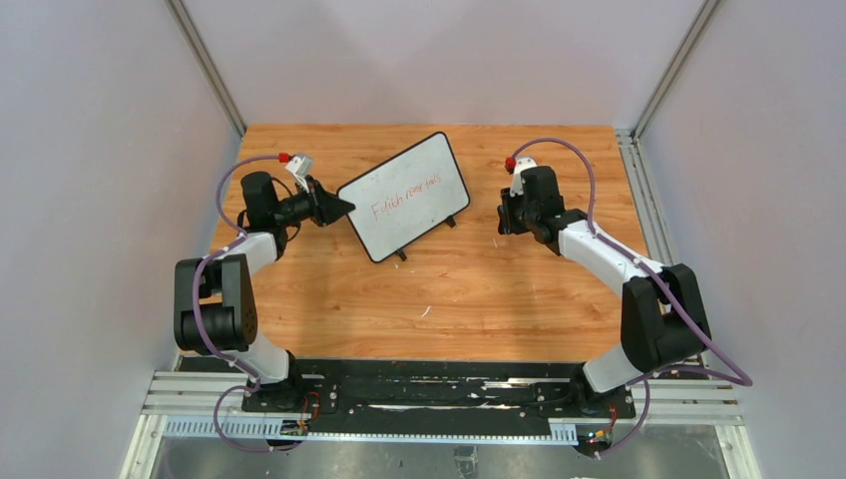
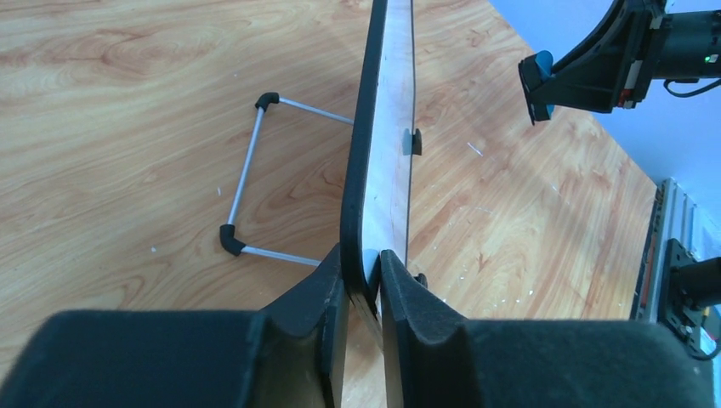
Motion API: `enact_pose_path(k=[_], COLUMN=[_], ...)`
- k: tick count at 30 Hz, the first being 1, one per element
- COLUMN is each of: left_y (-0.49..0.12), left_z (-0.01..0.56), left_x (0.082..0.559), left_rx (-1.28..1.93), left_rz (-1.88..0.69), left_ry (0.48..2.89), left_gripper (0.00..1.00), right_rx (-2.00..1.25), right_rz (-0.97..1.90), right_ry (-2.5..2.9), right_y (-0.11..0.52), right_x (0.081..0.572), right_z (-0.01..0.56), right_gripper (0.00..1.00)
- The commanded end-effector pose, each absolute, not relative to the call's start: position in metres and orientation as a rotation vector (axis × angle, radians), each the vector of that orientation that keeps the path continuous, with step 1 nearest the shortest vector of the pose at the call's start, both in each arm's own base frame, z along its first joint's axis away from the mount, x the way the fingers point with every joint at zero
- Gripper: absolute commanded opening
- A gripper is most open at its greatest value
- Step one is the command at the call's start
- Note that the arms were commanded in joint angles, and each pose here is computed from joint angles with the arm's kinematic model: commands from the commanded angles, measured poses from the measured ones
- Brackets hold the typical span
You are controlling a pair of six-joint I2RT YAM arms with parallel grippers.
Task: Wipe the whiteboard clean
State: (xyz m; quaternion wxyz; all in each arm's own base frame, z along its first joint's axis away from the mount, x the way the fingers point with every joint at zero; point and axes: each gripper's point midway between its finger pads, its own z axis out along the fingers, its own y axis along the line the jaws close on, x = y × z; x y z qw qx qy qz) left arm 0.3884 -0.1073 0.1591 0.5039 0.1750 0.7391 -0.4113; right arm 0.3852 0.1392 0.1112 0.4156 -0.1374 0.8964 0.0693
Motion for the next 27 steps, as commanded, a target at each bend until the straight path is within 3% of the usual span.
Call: enact_pose_path(k=[1, 7, 16, 27], left_y=[-0.107, -0.107, -0.107, -0.106], left_z=[0.169, 0.167, 0.166, 0.160], left_x=[0.395, 0.395, 0.394, 0.394], left_rx=[0.446, 0.440, 0.436, 0.430], left_rz=[-0.972, -0.975, -0.972, -0.968], left_ry=[1.749, 1.755, 1.757, 1.768], left_gripper=[0.18, 0.00, 0.00, 0.00], right_rx=[-0.370, -0.380, -0.412, -0.500], right_rz=[0.160, 0.149, 0.110, 0.277], right_ry=[2.222, 2.209, 2.143, 1.913], right_y=[0.146, 0.146, 0.151, 0.201], right_x=[0.392, 0.395, 0.425, 0.480], right_z=[0.121, 0.120, 0.121, 0.143], right_gripper=[0.01, 0.01, 0.01, 0.01])
